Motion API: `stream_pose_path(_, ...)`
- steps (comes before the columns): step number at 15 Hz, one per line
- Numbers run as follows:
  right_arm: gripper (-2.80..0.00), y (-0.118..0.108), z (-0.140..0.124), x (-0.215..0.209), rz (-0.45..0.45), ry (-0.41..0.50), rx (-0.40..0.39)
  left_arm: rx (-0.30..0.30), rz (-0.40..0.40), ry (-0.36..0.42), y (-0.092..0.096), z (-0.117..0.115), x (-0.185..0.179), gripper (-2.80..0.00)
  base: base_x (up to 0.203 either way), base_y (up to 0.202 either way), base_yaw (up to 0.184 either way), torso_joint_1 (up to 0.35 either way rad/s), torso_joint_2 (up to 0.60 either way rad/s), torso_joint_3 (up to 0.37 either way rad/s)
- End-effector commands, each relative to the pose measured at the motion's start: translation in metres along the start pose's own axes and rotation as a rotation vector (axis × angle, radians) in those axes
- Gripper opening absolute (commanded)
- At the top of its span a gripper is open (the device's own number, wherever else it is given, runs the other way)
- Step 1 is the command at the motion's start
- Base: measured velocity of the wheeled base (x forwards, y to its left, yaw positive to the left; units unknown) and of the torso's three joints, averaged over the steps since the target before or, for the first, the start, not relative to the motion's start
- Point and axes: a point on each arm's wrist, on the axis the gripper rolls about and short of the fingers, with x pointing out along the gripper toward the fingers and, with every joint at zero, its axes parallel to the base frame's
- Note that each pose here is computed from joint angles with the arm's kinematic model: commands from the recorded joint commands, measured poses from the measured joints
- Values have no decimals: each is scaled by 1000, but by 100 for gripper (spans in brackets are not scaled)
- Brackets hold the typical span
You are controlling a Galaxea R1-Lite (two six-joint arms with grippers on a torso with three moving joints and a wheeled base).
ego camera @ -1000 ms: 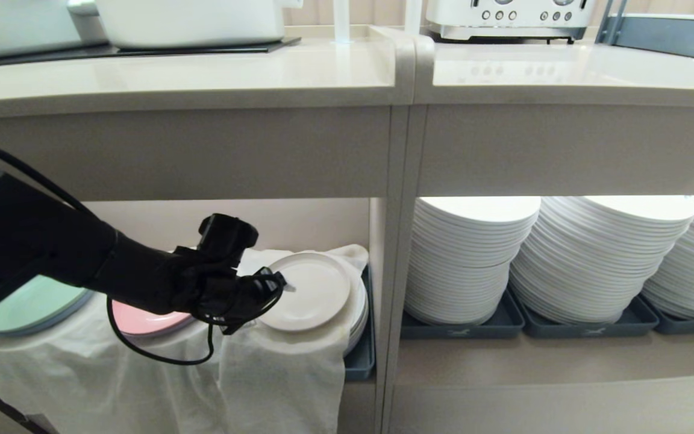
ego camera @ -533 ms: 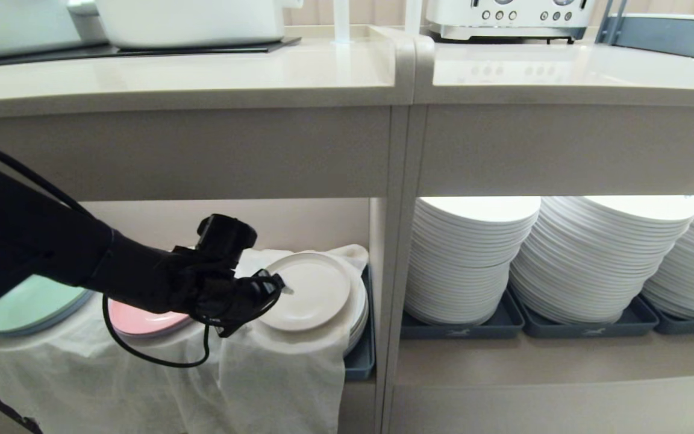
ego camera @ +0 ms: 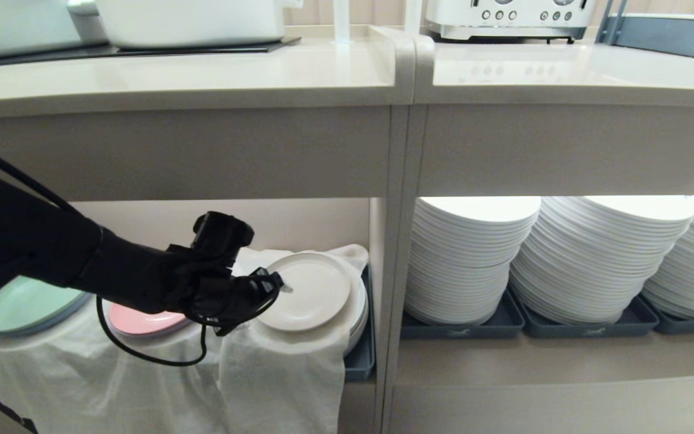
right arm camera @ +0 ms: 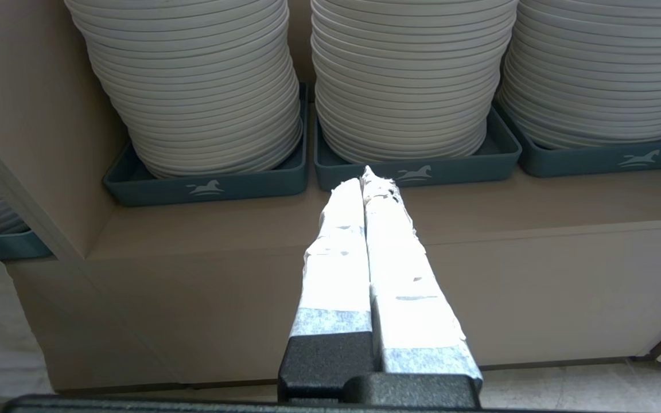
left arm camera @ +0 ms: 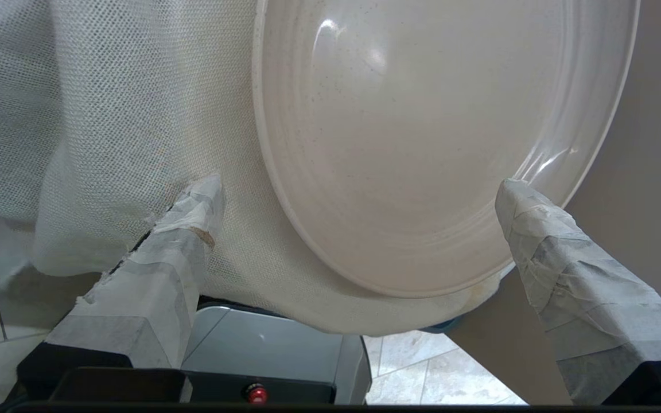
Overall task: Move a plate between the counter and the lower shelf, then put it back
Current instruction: Put the plate in the cupboard, then pick up the plate in the cupboard
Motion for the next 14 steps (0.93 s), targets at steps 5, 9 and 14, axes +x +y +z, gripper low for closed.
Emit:
stream_pose_path(5,-280,0,0,0,0,-1,0,-6,7,4,3,-2,0,-280,0,0,0,0,0,0)
stream_pose_path(9,-280,0,0,0,0,-1,0,-10,7,4,3,-1,-1,-280,0,0,0,0,0,0)
stream_pose_path(14,-280,0,0,0,0,-1,0,-10,6,3,4,-1,-3,-280,0,0,0,0,0,0)
